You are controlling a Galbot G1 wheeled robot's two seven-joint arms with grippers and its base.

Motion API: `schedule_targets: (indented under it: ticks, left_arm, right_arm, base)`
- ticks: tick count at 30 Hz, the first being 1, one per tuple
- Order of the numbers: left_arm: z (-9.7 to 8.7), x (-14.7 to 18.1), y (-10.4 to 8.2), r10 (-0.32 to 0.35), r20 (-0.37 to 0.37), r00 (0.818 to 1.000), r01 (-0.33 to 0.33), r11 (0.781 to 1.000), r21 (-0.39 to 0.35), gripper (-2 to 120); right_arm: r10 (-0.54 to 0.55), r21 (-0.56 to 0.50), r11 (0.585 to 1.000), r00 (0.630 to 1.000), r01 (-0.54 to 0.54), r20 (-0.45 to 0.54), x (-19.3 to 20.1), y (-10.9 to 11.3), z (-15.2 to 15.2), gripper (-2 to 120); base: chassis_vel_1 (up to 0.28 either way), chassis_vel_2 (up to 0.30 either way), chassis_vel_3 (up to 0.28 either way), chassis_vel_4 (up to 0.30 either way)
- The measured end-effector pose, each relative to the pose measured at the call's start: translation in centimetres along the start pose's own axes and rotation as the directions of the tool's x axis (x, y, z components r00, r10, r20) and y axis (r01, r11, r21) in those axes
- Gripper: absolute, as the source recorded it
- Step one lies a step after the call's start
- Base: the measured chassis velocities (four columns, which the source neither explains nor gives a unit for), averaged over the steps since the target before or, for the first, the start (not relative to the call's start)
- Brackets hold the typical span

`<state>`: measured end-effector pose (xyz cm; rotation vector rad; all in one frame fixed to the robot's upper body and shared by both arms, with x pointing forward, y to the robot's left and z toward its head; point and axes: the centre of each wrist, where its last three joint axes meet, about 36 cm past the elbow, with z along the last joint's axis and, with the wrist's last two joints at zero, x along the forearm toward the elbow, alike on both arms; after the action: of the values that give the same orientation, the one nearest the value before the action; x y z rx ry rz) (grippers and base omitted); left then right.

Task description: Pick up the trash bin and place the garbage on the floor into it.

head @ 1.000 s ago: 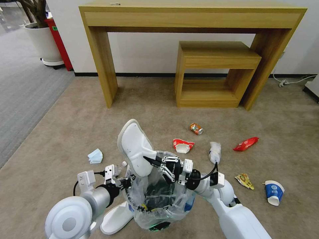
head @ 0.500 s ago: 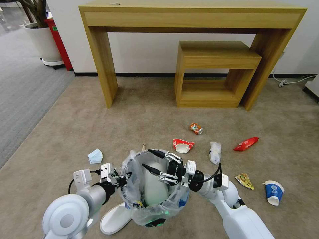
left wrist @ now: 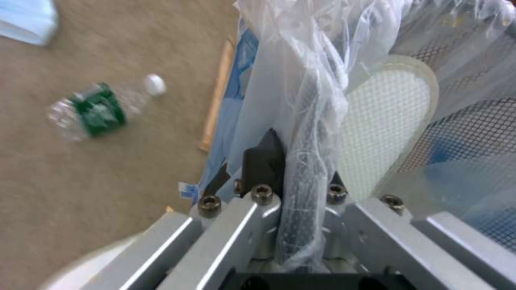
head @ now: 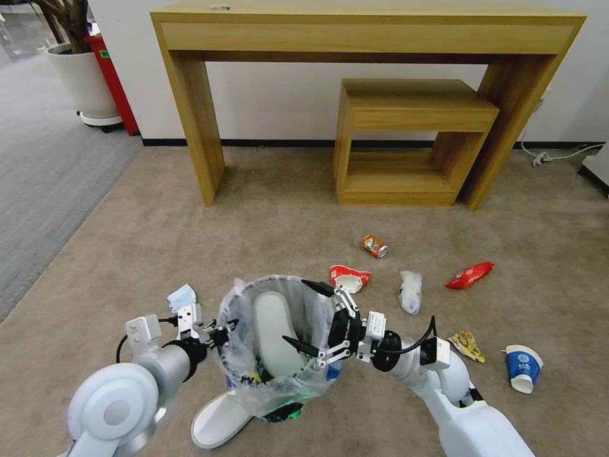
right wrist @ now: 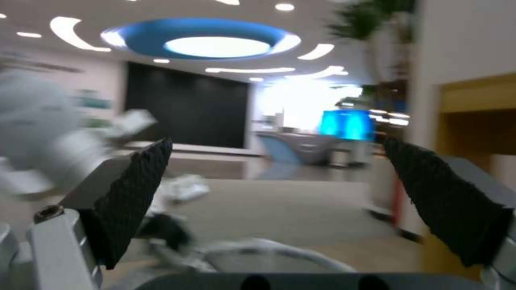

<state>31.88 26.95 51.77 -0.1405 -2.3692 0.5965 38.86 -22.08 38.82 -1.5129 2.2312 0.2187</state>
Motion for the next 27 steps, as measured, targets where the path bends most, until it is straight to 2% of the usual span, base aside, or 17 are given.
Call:
schedule_targets:
  ticks: [1,2,3,4,5,6,7,10,11,14,15,17,18,22,23,26,27]
  left_arm:
    - [-0.4,0.3,0.2,-0.013,0.013,1.000,0.013,1.000,0.004,1]
    - [-1.2,0.9,0.7,-0.051,0.044,0.998,0.050,0.999,0.019,1]
    - [-1.2,0.9,0.7,-0.051,0.044,0.998,0.050,0.999,0.019,1]
    - [-1.9,1.5,1.1,-0.083,0.069,0.994,0.081,0.996,0.032,1]
    - [-2.4,2.1,1.5,-0.118,0.095,0.988,0.115,0.993,0.040,1]
    - [-2.8,2.4,1.7,-0.139,0.112,0.984,0.135,0.990,0.046,1]
    - [-2.8,2.4,1.7,-0.139,0.112,0.984,0.135,0.990,0.046,1]
    - [-3.8,3.7,2.5,-0.200,0.172,0.965,0.190,0.979,0.070,1]
    - [-3.8,3.7,2.5,-0.200,0.172,0.965,0.190,0.979,0.070,1]
    - [-4.7,5.1,3.2,-0.247,0.238,0.939,0.229,0.968,0.103,1]
    - [-4.7,5.1,3.2,-0.247,0.238,0.939,0.229,0.968,0.103,1]
    - [-5.1,6.0,3.7,-0.279,0.271,0.921,0.253,0.959,0.127,1]
    - [-5.1,6.0,3.7,-0.279,0.271,0.921,0.253,0.959,0.127,1]
    - [-6.0,8.0,5.2,-0.344,0.330,0.879,0.303,0.938,0.170,1]
    - [-6.0,8.0,5.2,-0.344,0.330,0.879,0.303,0.938,0.170,1]
    - [-6.6,9.3,6.4,-0.382,0.361,0.851,0.329,0.923,0.201,1]
    - [-6.6,9.3,6.4,-0.382,0.361,0.851,0.329,0.923,0.201,1]
  right_arm:
    - [0.054,0.010,0.998,0.999,-0.054,-0.002,0.1,0.0,-0.3,100]
    - [0.185,0.035,0.982,0.983,-0.185,-0.008,0.1,0.1,-0.9,100]
    - [0.185,0.035,0.982,0.983,-0.185,-0.008,0.1,0.1,-0.9,100]
    - [0.315,0.059,0.948,0.949,-0.314,-0.012,0.2,0.2,-1.6,100]
    - [0.446,0.084,0.892,0.895,-0.444,-0.011,0.6,0.3,-2.2,100]
    - [0.512,0.103,0.855,0.859,-0.509,-0.013,1.1,0.3,-2.7,100]
    - [0.512,0.103,0.855,0.859,-0.509,-0.013,1.1,0.3,-2.7,100]
    - [0.660,0.173,0.740,0.751,-0.650,-0.004,2.7,0.7,-4.1,100]
    - [0.660,0.173,0.740,0.751,-0.650,-0.004,2.7,0.7,-4.1,100]
    - [0.752,0.213,0.641,0.659,-0.737,0.017,3.5,1.5,-4.9,100]
    - [0.752,0.213,0.641,0.659,-0.737,0.017,3.5,1.5,-4.9,100]
    - [0.786,0.235,0.595,0.617,-0.769,0.028,3.9,1.9,-5.0,100]
    - [0.786,0.235,0.595,0.617,-0.769,0.028,3.9,1.9,-5.0,100]
    - [0.831,0.268,0.521,0.553,-0.810,0.056,4.4,2.7,-5.3,100]
    - [0.831,0.268,0.521,0.553,-0.810,0.056,4.4,2.7,-5.3,100]
    - [0.849,0.277,0.492,0.526,-0.825,0.059,4.5,3.3,-5.1,100]
    - [0.849,0.277,0.492,0.526,-0.825,0.059,4.5,3.3,-5.1,100]
  base:
    - [0.000,0.000,0.000,0.000]
    - [0.000,0.000,0.000,0.000]
    - [0.000,0.000,0.000,0.000]
    - [0.000,0.000,0.000,0.000]
    - [0.000,0.000,0.000,0.000]
    - [0.000,0.000,0.000,0.000]
    - [0.000,0.000,0.000,0.000]
    - [0.000,0.000,0.000,0.000]
    - [0.000,0.000,0.000,0.000]
    - [0.000,0.000,0.000,0.000]
    - [0.000,0.000,0.000,0.000]
    - [0.000,0.000,0.000,0.000]
    - [0.000,0.000,0.000,0.000]
    - [0.000,0.000,0.000,0.000]
    - [0.000,0.000,0.000,0.000]
    - [0.000,0.000,0.000,0.000]
    - [0.000,0.000,0.000,0.000]
